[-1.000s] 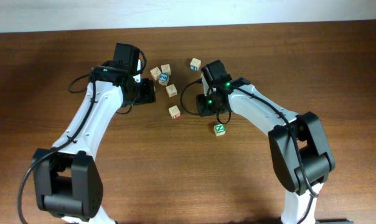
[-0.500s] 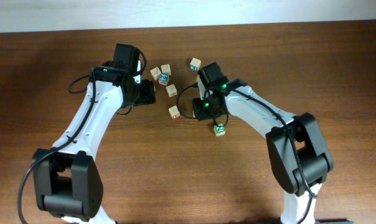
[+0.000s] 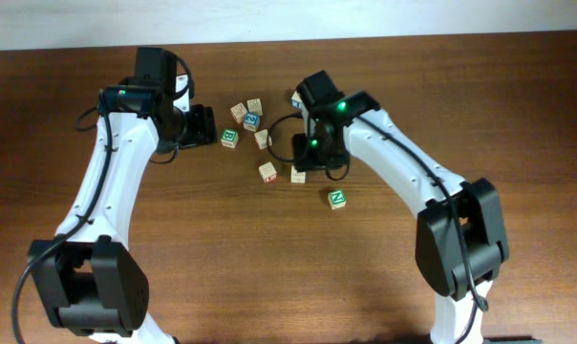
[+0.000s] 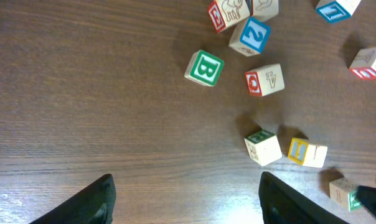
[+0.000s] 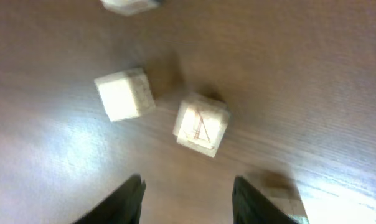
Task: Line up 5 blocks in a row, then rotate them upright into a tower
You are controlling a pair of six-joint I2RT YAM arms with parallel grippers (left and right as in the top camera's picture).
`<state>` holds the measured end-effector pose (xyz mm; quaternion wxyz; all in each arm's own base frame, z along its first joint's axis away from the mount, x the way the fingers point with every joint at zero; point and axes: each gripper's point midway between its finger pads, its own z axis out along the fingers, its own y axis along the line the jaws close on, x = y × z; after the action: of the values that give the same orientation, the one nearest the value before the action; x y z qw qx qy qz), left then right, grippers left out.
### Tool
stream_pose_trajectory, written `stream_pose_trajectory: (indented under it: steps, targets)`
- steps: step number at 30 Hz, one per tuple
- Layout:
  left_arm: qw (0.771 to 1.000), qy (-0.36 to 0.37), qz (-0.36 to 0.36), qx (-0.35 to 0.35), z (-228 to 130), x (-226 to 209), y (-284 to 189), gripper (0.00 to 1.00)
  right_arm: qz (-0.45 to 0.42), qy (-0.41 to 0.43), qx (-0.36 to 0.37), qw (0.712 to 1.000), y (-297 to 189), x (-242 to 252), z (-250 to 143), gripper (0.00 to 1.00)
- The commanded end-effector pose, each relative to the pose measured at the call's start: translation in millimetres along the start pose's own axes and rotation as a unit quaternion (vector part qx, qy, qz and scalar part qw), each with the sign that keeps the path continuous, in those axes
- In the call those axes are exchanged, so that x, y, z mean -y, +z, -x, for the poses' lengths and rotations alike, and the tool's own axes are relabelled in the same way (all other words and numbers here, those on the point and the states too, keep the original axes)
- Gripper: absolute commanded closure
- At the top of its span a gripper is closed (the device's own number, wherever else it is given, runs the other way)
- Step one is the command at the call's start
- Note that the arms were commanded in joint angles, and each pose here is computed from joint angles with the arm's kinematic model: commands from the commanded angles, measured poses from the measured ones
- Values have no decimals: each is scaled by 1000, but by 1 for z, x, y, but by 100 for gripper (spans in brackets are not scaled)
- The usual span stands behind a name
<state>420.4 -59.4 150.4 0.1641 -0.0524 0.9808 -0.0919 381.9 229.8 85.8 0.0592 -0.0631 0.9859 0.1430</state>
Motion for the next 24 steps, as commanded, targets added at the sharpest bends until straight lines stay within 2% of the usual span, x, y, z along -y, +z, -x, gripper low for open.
stream_pose_trajectory:
  steps: [1,3,7,15,16,20,24]
  targets:
    - [1000,17,-22,-3,0,8,-1,26,-35,73,-39,996,-22,31,-10,51]
    - [1000,17,-22,4,4,9,-1,24,-50,61,-83,993,-20,40,-31,46]
    - [999,19,-24,15,10,10,-1,21,-91,62,-124,986,2,60,-61,45]
    - [999,17,-25,18,11,10,-1,20,-77,-18,-128,989,41,70,-77,46]
    - [999,16,-25,18,11,10,-1,20,-76,-22,-124,989,42,69,-75,49]
    - [999,16,-25,18,11,10,-1,20,-72,-27,-112,991,43,68,-69,74]
    - [999,16,-25,18,11,10,-1,19,-67,-21,-93,993,46,65,-60,81]
